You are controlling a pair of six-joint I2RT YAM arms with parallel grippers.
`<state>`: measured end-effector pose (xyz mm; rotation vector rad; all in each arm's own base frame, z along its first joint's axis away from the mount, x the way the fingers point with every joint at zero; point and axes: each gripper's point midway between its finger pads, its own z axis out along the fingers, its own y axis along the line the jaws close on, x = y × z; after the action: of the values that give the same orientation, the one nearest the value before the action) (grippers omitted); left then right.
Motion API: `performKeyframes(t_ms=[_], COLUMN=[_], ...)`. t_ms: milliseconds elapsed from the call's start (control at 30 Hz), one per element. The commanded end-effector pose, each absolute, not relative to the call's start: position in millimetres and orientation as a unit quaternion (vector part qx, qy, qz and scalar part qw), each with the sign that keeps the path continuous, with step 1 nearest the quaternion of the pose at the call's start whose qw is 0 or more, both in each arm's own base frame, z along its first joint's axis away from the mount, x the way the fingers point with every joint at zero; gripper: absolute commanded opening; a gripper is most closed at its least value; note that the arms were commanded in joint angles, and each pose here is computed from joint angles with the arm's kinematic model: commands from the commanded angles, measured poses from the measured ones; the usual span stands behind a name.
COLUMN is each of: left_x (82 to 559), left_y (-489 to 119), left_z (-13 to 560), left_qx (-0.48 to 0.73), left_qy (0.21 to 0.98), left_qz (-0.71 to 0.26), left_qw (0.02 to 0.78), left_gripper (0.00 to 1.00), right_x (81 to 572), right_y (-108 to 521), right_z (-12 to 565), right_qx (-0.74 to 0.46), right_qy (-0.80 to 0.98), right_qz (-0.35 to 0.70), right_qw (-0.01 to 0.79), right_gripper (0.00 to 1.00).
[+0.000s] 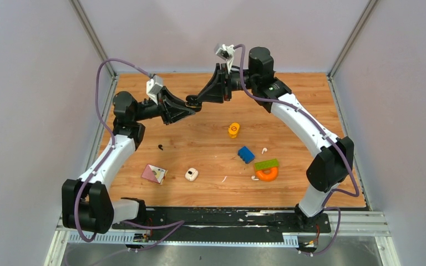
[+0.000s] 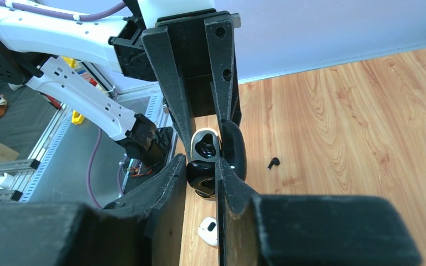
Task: Insert the wireless bluetooth earbuds into the charging case
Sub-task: Insert the right earbud into the right side groove of the charging case.
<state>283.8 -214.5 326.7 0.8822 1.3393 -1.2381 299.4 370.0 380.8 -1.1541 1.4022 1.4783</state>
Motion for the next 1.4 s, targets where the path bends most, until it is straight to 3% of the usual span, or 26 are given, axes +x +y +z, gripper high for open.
performKeyframes(t_ms=[0,1133,1367], left_x=[274.4,282.2,284.5], left_y=[-214.3,-212.9,-213.2], left_z=[339.1,341.4,337.0], left_qx=[0.379,0.344,0.342], left_qy=[0.542,0.557,0.562], left_qz=[-0.516,-0.524,-0.524], left_qw=[0.544,0.545,0.540], left_gripper=[0.00,0.00,0.00], right_x=[296.7,296.8,300.2], right_y=[371.5,376.3,375.0], right_z=[400.5,393.7,421.2], right_qx=[-0.464,-0.472,-0.463], right_qy=[0.532,0.532,0.519], right_qz=[0.569,0.559,0.563], right_qw=[0.422,0.426,0.447], right_gripper=[0.16,0.18,0.17])
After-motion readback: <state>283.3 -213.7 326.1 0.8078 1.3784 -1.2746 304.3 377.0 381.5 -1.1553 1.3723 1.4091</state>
